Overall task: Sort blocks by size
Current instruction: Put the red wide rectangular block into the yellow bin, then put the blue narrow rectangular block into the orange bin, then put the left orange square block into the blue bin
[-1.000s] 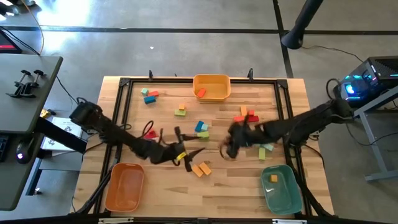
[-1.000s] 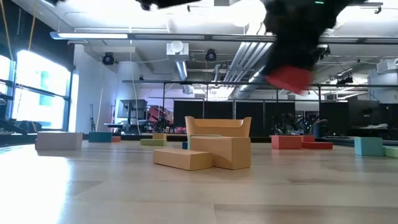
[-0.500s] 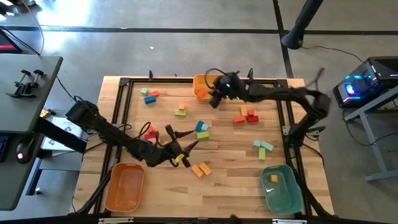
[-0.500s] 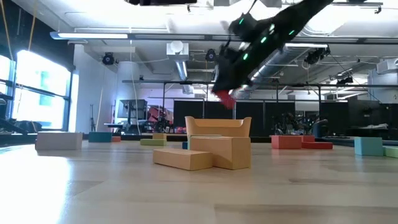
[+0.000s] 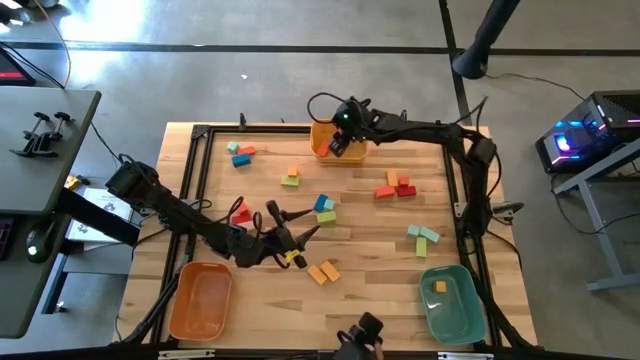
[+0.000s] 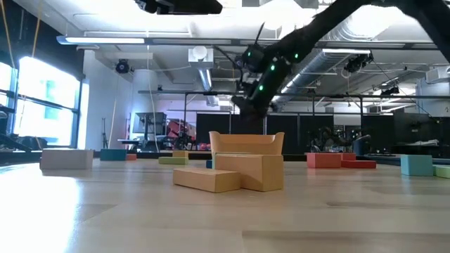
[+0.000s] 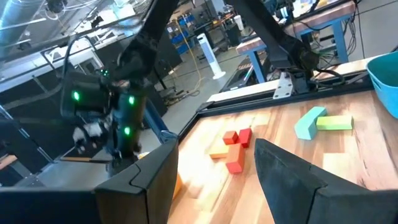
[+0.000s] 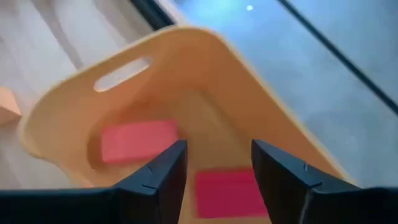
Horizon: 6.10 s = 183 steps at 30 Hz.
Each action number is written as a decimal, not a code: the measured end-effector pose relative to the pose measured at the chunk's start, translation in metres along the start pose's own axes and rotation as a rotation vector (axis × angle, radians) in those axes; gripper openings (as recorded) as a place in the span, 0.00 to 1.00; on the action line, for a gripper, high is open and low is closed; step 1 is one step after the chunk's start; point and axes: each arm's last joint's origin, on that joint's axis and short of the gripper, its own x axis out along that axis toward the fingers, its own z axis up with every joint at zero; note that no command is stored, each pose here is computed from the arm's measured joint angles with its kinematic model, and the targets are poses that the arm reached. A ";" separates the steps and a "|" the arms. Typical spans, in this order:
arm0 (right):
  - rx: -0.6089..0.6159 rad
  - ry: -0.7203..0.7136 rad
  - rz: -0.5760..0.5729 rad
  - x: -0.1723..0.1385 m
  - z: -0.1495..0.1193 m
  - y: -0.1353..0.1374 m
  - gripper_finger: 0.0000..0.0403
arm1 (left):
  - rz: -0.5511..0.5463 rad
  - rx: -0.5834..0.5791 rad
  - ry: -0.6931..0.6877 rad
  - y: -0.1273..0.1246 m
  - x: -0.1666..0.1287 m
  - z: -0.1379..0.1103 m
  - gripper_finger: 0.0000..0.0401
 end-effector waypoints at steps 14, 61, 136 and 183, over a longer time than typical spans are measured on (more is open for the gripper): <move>-0.133 -0.227 0.130 -0.142 -0.101 0.083 0.45 | -0.039 -0.102 0.030 -0.016 -0.026 -0.003 0.50; 0.026 -0.542 0.472 -0.170 -0.200 0.167 0.45 | -0.036 -0.559 0.830 0.056 0.099 -0.149 0.50; -0.027 -0.584 0.436 -0.167 -0.194 0.163 0.45 | 0.128 -0.550 1.695 -0.029 -0.197 -0.009 0.24; -0.096 -0.571 0.481 -0.167 -0.196 0.165 0.45 | 0.073 -0.496 1.704 0.131 0.018 -0.103 0.58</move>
